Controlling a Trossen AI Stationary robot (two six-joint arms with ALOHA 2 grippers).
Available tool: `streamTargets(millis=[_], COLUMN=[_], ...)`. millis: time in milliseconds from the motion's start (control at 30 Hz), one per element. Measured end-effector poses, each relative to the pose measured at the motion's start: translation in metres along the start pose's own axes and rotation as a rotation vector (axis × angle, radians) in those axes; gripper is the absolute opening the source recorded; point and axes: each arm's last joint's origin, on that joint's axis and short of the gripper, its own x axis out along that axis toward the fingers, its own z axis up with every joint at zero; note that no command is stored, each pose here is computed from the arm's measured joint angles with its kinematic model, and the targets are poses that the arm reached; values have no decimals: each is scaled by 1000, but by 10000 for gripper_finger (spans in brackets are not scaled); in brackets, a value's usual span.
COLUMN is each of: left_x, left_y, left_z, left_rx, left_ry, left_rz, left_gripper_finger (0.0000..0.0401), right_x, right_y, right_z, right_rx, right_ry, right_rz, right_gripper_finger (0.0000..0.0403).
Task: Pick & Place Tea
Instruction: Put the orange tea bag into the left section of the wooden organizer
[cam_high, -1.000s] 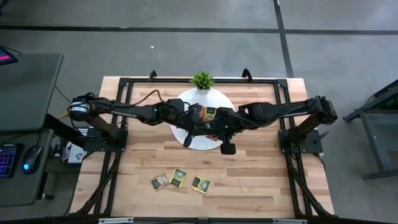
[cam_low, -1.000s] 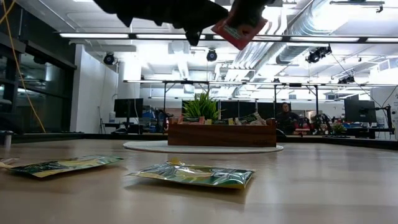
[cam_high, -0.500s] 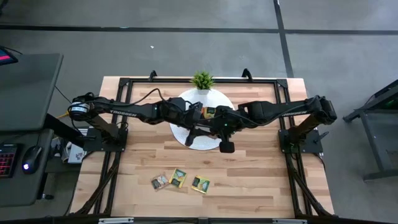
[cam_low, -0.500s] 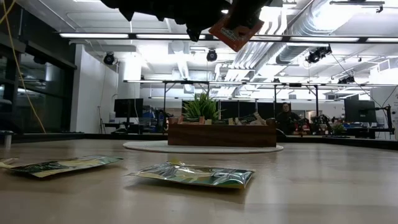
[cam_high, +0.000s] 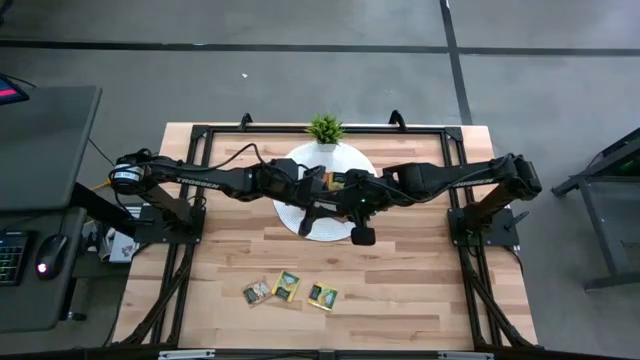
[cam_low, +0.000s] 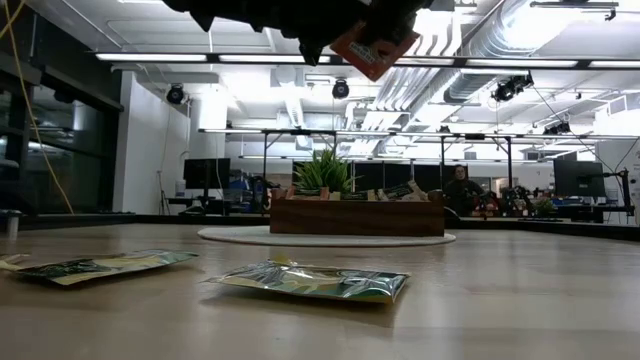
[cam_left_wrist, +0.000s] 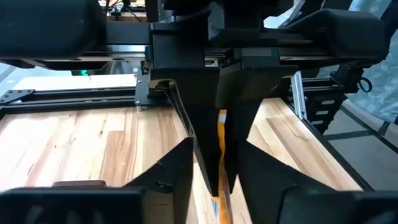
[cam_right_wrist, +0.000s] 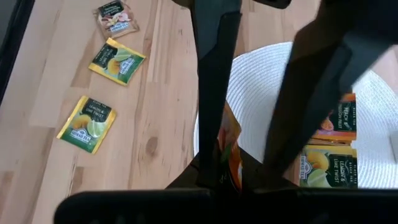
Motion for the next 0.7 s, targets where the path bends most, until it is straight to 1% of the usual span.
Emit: streamTargets(millis=[233,300,700], left_x=[0,0,0], left_y=[0,0,0], left_z=[0,0,0], left_rx=[-5,-7,7], left_ry=[2,2,1], left_rz=[-9,-9,-17], left_gripper_finger=[27,9,0], right_x=[0,0,0], right_y=[-2,-4,-5], right_z=[0,0,0], right_rx=[14,25,48], right_ry=[2,5,2], right_rz=[-20,-22,-23], right_gripper_finger=[0,0,1])
